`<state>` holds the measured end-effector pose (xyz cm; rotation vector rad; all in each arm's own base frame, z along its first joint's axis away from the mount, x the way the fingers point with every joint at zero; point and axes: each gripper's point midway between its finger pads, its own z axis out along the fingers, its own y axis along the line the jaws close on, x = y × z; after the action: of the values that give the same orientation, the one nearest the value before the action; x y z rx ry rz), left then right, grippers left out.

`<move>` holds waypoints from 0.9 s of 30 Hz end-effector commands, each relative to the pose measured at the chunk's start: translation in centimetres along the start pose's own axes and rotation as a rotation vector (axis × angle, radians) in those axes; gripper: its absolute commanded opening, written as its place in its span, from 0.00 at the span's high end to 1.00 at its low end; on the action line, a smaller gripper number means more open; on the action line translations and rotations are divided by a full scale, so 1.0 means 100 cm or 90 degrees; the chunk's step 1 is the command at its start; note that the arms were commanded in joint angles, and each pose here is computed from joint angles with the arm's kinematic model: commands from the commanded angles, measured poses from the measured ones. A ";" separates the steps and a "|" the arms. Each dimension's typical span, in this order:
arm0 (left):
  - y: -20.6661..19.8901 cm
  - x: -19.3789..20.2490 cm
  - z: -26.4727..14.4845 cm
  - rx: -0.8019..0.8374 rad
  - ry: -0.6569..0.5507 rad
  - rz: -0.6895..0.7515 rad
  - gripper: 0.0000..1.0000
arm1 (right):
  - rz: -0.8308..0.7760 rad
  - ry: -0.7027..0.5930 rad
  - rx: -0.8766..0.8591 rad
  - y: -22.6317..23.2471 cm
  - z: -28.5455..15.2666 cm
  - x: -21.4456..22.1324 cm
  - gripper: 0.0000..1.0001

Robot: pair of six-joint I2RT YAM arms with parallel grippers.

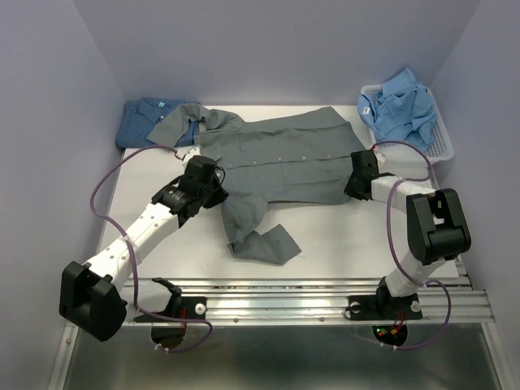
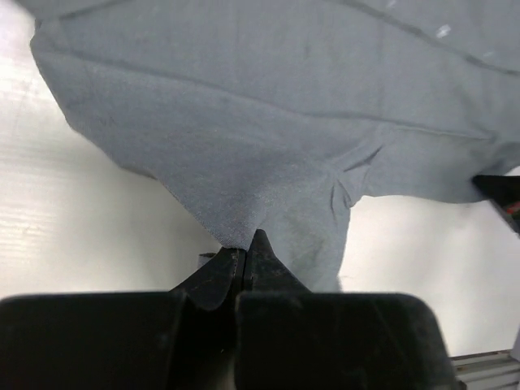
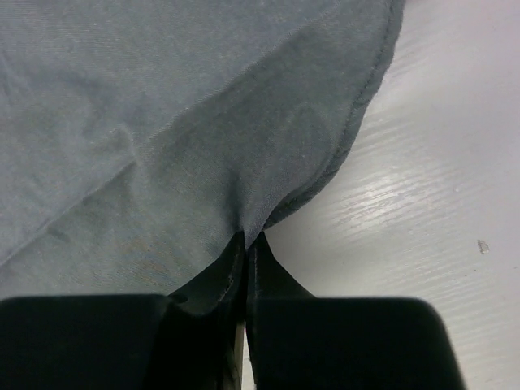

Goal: Fold and stack the long sleeve shirts
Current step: Flatten the shirt out

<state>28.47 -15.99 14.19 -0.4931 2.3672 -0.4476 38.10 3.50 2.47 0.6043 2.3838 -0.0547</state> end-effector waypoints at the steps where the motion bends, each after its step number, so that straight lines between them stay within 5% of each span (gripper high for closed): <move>1: -0.050 -0.068 -0.049 0.108 -0.142 0.015 1.00 | -0.019 -0.055 -0.055 0.022 -0.025 -0.045 0.99; 13: -0.102 -0.245 -0.301 0.282 -0.635 -0.039 1.00 | -0.054 -0.410 -0.191 0.043 -0.255 -0.231 0.99; 19: -0.095 -0.268 -0.432 0.393 -0.812 -0.050 1.00 | -0.071 -0.618 -0.300 0.026 -0.415 -0.269 0.99; 27: -0.065 -0.251 -0.562 0.499 -0.956 -0.009 1.00 | -0.107 -0.754 -0.432 -0.008 -0.564 -0.243 0.99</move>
<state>18.95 -6.64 63.34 -0.2145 1.0031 -0.6829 23.92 5.38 59.84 0.0133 1.1884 0.3475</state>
